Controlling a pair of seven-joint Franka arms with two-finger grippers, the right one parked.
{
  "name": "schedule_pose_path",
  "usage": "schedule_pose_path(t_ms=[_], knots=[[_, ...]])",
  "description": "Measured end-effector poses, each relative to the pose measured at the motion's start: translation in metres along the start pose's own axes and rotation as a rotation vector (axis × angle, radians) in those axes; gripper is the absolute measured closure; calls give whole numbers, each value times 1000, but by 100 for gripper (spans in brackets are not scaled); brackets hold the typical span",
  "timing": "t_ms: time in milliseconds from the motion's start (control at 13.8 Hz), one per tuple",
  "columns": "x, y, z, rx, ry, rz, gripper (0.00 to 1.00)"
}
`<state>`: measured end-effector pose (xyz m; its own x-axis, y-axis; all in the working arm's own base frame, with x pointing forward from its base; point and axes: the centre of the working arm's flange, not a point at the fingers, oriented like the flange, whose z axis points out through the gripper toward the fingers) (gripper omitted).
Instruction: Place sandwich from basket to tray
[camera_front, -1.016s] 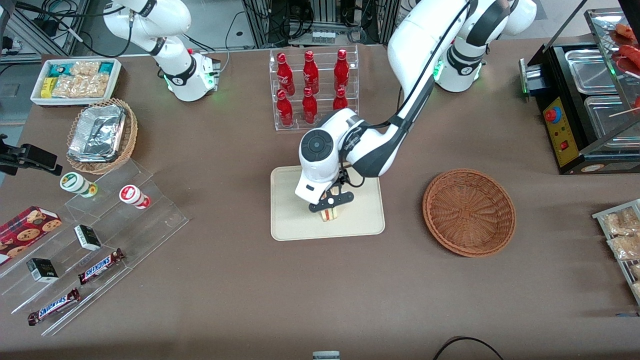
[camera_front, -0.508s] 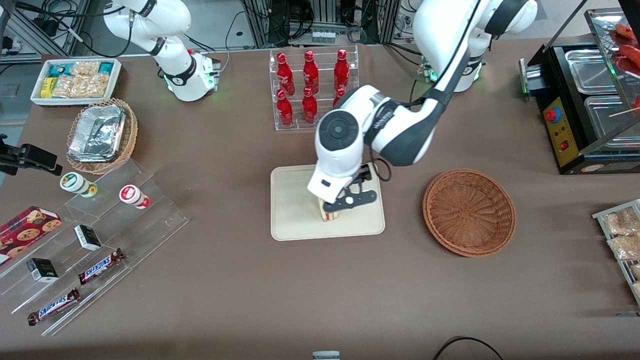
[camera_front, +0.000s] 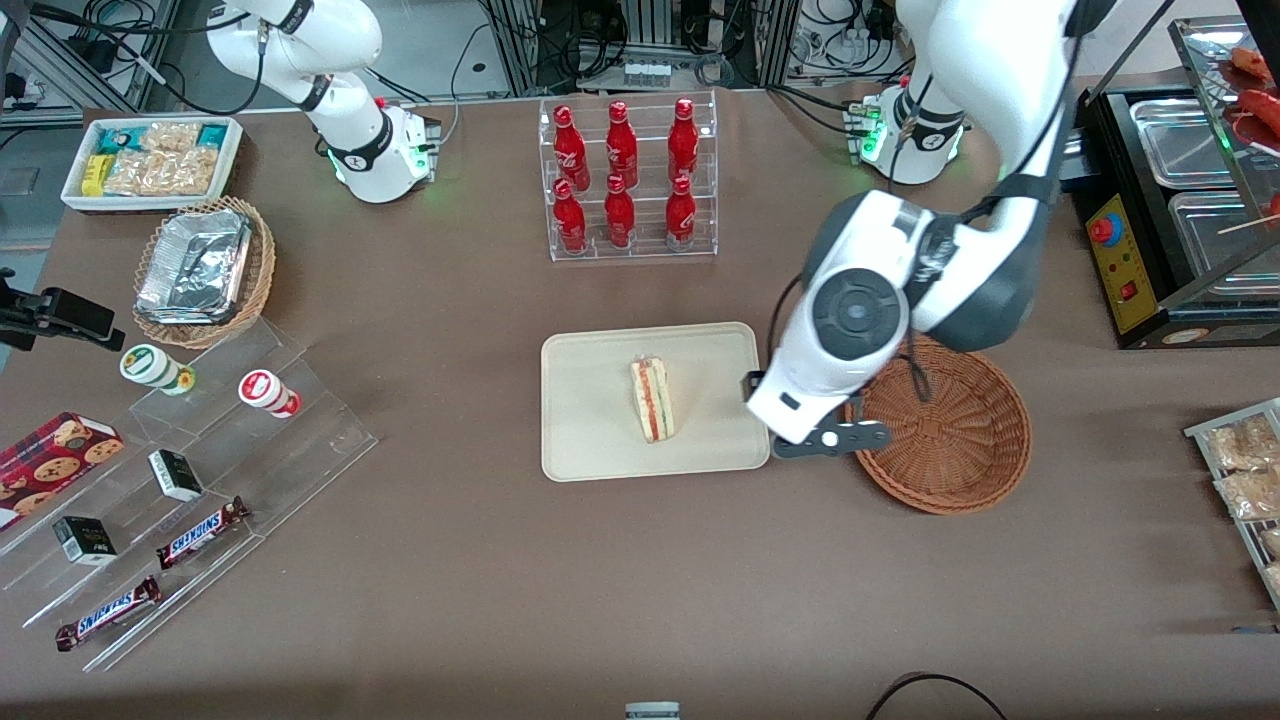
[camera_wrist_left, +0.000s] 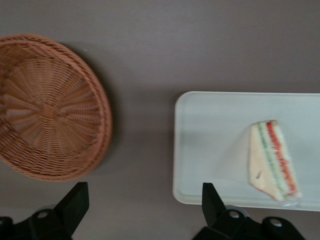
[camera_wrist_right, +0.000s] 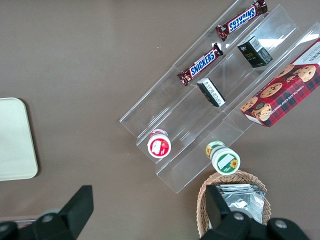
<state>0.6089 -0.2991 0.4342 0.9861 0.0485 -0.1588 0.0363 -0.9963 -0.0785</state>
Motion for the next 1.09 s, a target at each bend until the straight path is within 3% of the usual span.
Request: schedule_pose_path(t_ms=[290,1089], knots=[[-4,-89,-8,-4,-19,127,0],[-58,-244,-77,-28,16,309,0]])
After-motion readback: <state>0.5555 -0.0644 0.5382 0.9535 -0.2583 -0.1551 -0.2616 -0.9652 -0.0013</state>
